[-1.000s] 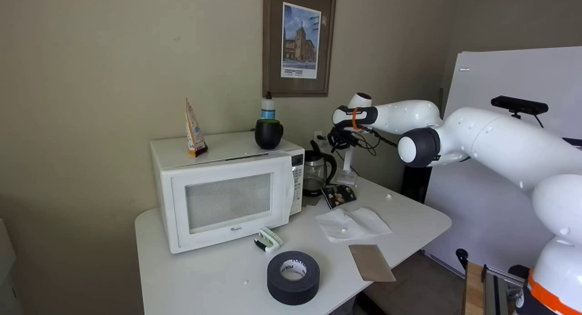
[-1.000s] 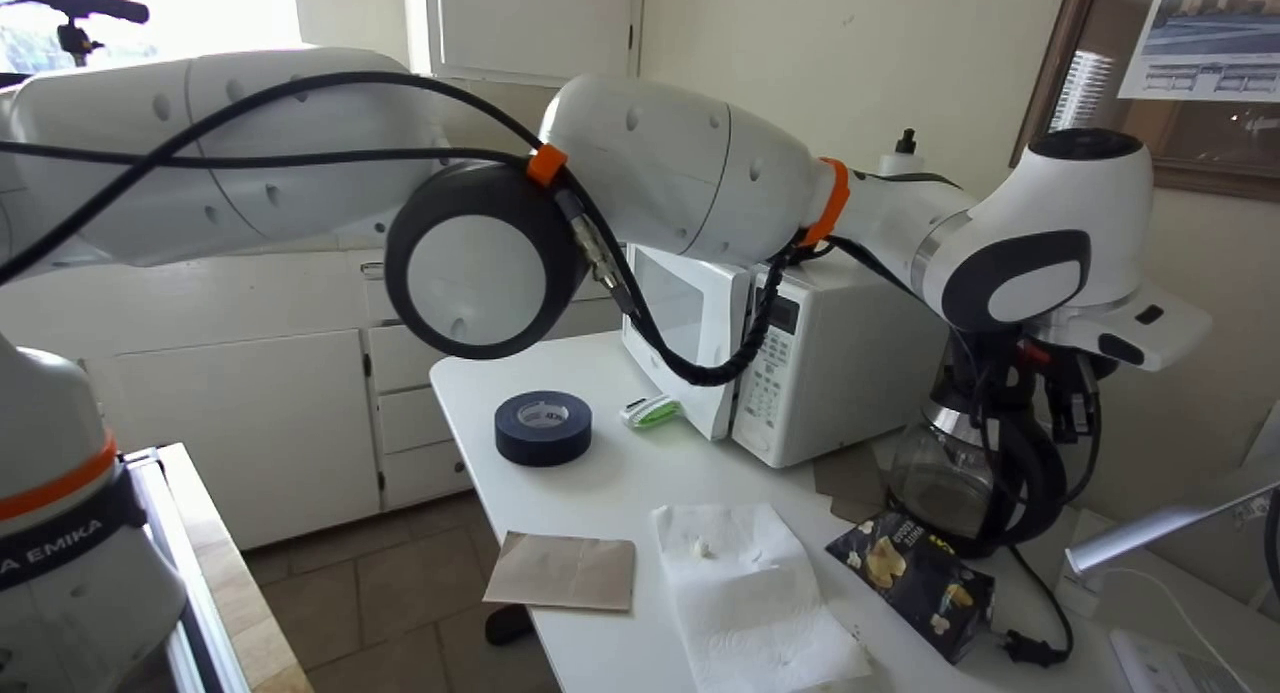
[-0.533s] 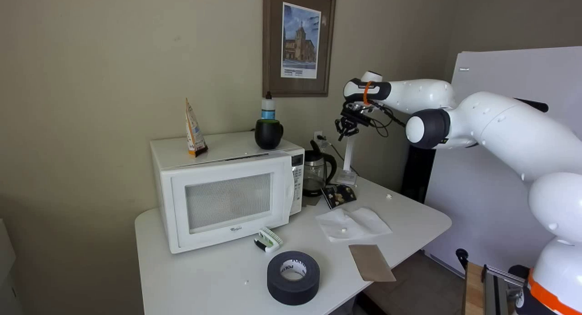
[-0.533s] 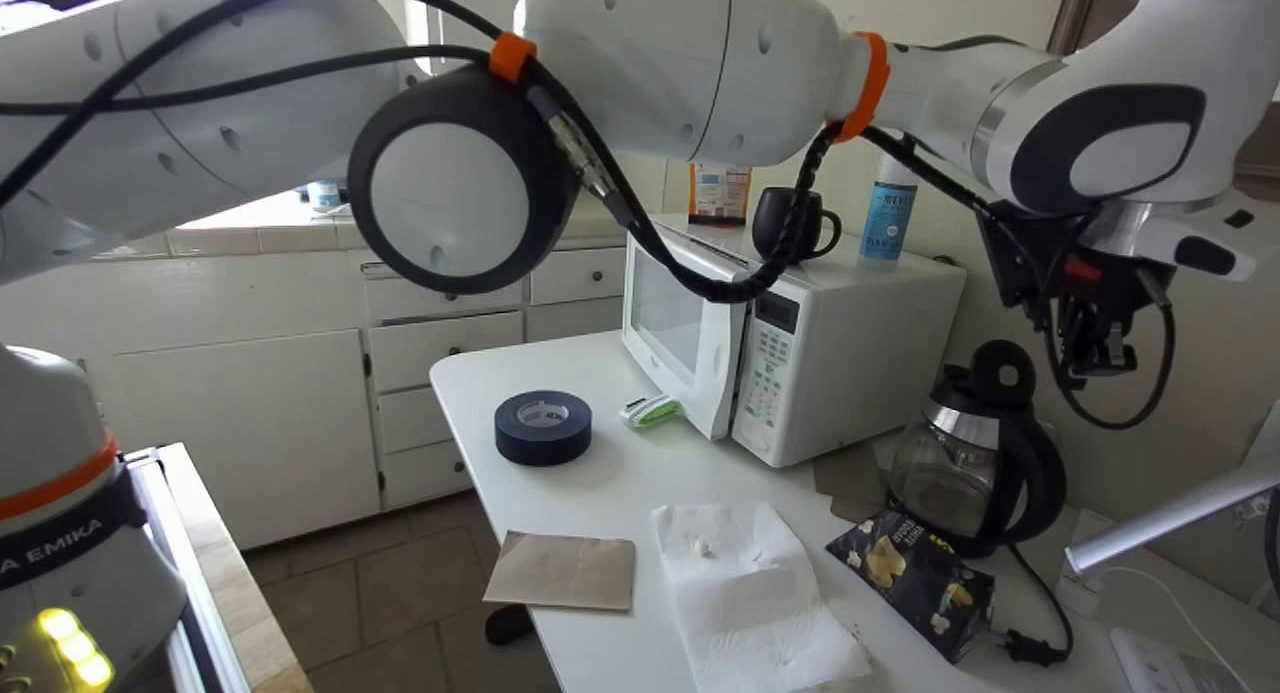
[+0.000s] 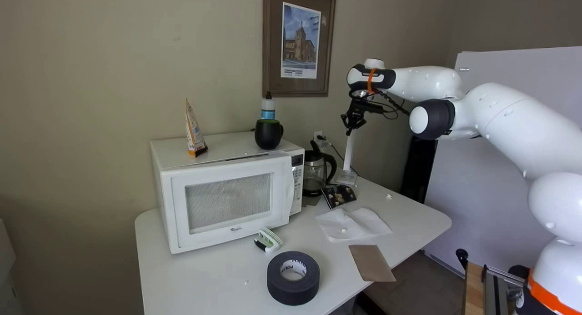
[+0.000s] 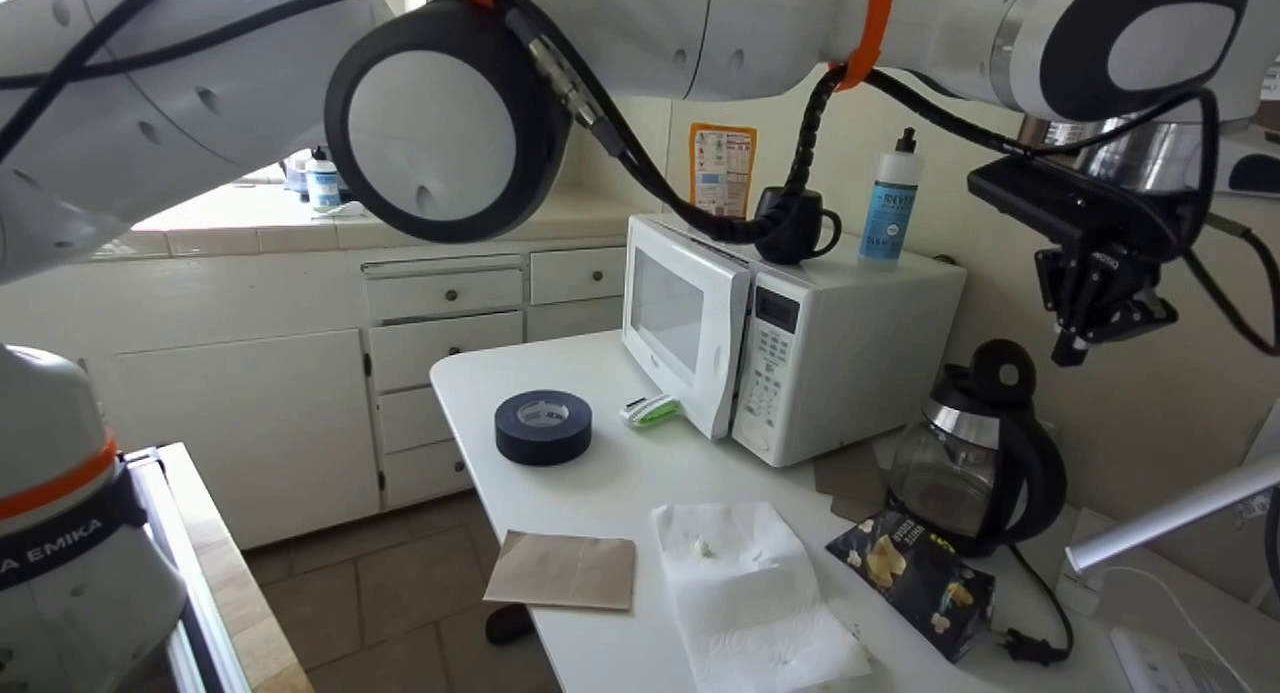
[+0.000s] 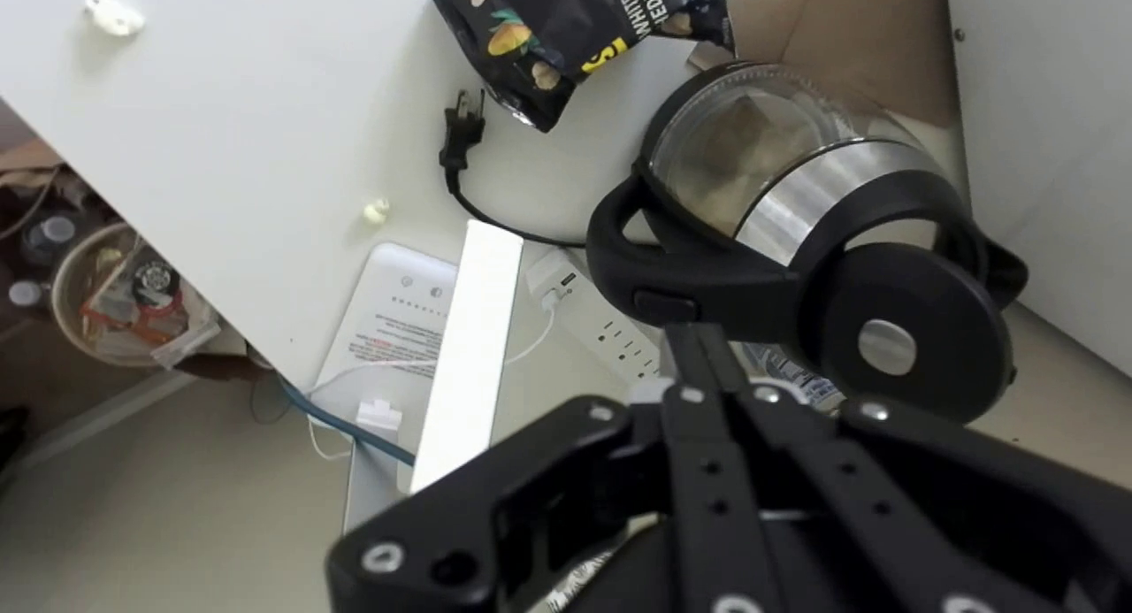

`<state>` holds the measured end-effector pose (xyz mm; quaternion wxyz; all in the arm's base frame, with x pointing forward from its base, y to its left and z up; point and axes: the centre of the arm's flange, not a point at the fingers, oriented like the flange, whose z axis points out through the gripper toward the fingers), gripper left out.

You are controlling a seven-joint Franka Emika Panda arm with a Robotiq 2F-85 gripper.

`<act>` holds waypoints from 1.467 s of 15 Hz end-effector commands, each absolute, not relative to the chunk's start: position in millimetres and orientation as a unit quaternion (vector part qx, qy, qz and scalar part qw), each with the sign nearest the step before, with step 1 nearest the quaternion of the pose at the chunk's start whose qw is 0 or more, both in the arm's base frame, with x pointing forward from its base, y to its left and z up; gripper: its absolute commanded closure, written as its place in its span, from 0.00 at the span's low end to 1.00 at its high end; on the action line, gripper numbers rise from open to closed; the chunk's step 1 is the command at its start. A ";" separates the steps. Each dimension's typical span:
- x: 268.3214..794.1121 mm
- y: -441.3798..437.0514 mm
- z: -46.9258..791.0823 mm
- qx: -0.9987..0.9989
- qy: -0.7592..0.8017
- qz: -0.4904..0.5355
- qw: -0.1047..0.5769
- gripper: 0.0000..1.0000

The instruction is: Push the electric kettle a little to the left on the table

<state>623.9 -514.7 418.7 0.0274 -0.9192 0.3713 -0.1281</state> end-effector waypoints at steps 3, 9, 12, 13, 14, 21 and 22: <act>585.4 -439.7 451.0 -0.939 0.322 -0.117 -0.033 1.00; 587.6 -413.4 462.4 -0.941 0.323 -0.071 -0.075 0.51; 591.9 -399.0 461.2 -0.949 0.305 -0.042 -0.059 0.29; 592.6 -393.2 461.2 -0.950 0.306 -0.026 -0.057 0.22; 592.5 -387.4 460.2 -0.951 0.303 -0.016 -0.052 0.13; 650.5 -398.8 478.3 -0.956 0.289 0.006 -0.043 0.00; 651.0 -398.0 478.4 -0.956 0.288 0.006 -0.043 0.00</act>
